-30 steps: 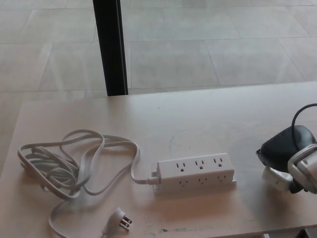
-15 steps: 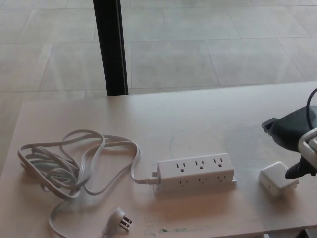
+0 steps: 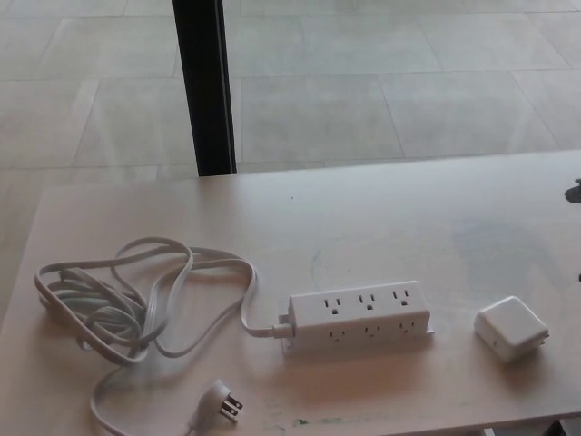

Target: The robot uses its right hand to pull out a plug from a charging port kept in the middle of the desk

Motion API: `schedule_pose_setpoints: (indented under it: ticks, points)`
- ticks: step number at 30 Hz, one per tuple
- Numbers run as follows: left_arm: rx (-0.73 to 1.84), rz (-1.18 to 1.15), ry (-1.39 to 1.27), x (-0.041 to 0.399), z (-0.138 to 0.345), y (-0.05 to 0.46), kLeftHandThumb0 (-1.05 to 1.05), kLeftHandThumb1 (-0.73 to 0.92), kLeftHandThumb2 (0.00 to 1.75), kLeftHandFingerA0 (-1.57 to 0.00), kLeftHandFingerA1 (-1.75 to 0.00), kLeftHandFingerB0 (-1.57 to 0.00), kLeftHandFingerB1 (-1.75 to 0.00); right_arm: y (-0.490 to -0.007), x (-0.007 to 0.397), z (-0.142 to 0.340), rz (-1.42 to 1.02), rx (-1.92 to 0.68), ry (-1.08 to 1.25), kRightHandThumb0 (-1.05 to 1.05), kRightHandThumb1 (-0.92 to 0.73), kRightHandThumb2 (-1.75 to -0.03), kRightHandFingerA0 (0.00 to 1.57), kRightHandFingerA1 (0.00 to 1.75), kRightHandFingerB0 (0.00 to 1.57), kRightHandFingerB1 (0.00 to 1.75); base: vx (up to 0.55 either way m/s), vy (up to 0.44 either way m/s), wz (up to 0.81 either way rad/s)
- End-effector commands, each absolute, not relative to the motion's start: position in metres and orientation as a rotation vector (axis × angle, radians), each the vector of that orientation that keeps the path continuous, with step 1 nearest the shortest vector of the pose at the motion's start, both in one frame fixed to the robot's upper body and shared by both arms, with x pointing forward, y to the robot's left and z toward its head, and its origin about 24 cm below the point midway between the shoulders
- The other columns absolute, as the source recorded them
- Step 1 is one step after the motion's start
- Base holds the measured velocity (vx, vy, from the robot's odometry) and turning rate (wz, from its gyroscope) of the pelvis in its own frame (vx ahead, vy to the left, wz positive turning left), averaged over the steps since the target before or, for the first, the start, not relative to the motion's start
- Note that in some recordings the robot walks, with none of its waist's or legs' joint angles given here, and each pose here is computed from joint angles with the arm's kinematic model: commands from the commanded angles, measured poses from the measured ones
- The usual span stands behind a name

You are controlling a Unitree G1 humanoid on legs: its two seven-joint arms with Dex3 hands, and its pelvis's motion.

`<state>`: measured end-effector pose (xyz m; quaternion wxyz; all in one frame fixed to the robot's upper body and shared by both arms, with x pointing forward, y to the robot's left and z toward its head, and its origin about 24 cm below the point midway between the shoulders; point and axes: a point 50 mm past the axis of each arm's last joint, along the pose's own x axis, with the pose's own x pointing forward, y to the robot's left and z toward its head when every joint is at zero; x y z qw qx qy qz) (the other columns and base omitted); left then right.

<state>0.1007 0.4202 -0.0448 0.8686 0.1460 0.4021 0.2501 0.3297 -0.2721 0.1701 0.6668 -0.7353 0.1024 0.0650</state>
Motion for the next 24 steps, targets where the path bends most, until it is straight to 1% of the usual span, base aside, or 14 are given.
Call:
schedule_pose_setpoints:
  ticks: [1,2,4,5,8,9,12,13,18,19,20,22,23,24]
  points:
    - [0.325,0.539,0.854,0.091,-0.043,0.425,-0.88,0.92,0.86,-0.66,-0.57,-0.45,-0.49,-0.445,0.211,0.187,-0.571,-0.901,0.224,-0.85,-0.62,-1.01,1.16,1.21,0.15,0.61,0.0,0.0,0.0]
    - [0.328,0.539,0.854,0.091,-0.043,0.425,-0.92,0.85,0.98,-0.67,-0.61,-0.42,-0.51,-0.459,0.196,0.181,-0.65,-0.807,0.19,-0.93,-0.79,-0.64,1.17,1.23,0.12,0.79,0.0,0.0,0.0]
    - [0.305,0.546,0.848,0.091,-0.043,0.426,-0.79,0.83,1.23,-0.65,-0.66,-0.38,-0.56,-0.492,0.153,0.157,-0.923,-0.681,0.253,-1.05,-0.84,-0.62,1.28,1.27,0.03,1.03,0.0,0.0,0.0]
    - [0.3,0.541,0.842,0.091,-0.043,0.426,-0.9,0.92,0.87,-0.65,-0.58,-0.44,-0.51,-0.499,0.14,0.15,-0.991,-0.611,0.266,-1.05,-0.84,-0.61,1.26,1.29,0.0,1.07,0.0,0.0,0.0]
    - [0.294,0.547,0.845,0.089,-0.043,0.426,-0.91,0.92,0.85,-0.67,-0.57,-0.45,-0.5,-0.507,0.117,0.133,-1.092,-0.554,0.282,-1.04,-0.88,-0.63,1.17,1.3,0.0,1.13,0.0,0.0,0.0]
    - [0.296,0.549,0.849,0.087,-0.044,0.426,-0.91,0.92,0.84,-0.67,-0.56,-0.45,-0.49,-0.511,0.097,0.117,-1.176,-0.469,0.295,-1.02,-0.64,-1.04,1.2,1.2,0.14,0.87,0.0,0.0,0.0]
    - [0.296,0.551,0.844,0.088,-0.043,0.427,-0.9,0.92,0.92,-0.67,-0.58,-0.39,-0.47,-0.51,0.079,0.091,-1.304,-0.29,0.324,-0.99,-0.85,-0.66,1.32,1.34,0.0,1.13,0.0,0.0,0.0]
    - [0.292,0.551,0.84,0.088,-0.043,0.427,-0.93,0.92,0.88,-0.66,-0.57,-0.44,-0.49,-0.51,0.075,0.082,-1.33,-0.192,0.315,-1.0,-0.59,-1.07,1.3,1.38,0.03,0.82,0.0,0.0,0.0]
    - [0.3,0.554,0.843,0.088,-0.044,0.426,-0.93,0.85,0.98,-0.67,-0.62,-0.42,-0.52,-0.502,0.055,0.045,-1.454,0.172,0.322,-0.83,-0.59,-1.2,1.09,1.21,0.0,0.71,0.0,0.0,0.0]
    - [0.304,0.555,0.845,0.088,-0.044,0.426,-0.88,0.92,0.9,-0.69,-0.6,-0.4,-0.48,-0.501,0.053,0.04,-1.475,0.199,0.338,-0.81,-0.7,-0.87,1.13,1.31,0.08,1.23,0.0,0.0,0.0]
    - [0.305,0.556,0.849,0.088,-0.044,0.426,-0.9,0.92,0.91,-0.71,-0.62,-0.42,-0.49,-0.5,0.05,0.035,-1.5,0.25,0.35,-0.8,-0.64,-0.95,1.19,1.37,0.0,1.3,0.0,0.0,0.0]
    - [0.299,0.557,0.849,0.087,-0.044,0.426,-0.9,0.92,0.91,-0.71,-0.62,-0.42,-0.49,-0.5,0.048,0.033,-1.509,0.299,0.347,-0.8,-0.64,-0.95,1.19,1.37,0.0,1.3,0.0,0.0,0.0]
    - [0.295,0.559,0.85,0.087,-0.045,0.425,-0.88,0.92,0.85,-0.68,-0.58,-0.41,-0.49,-0.496,0.038,0.024,-1.542,0.363,0.309,-0.82,-0.67,-1.05,1.09,1.37,0.0,0.78,0.0,0.0,0.0]
    - [0.29,0.559,0.847,0.087,-0.045,0.425,-0.86,0.92,0.84,-0.66,-0.58,-0.44,-0.5,-0.495,0.035,0.021,-1.56,0.388,0.304,-0.82,-0.68,-1.29,1.06,1.29,0.0,0.72,0.0,0.0,0.0]
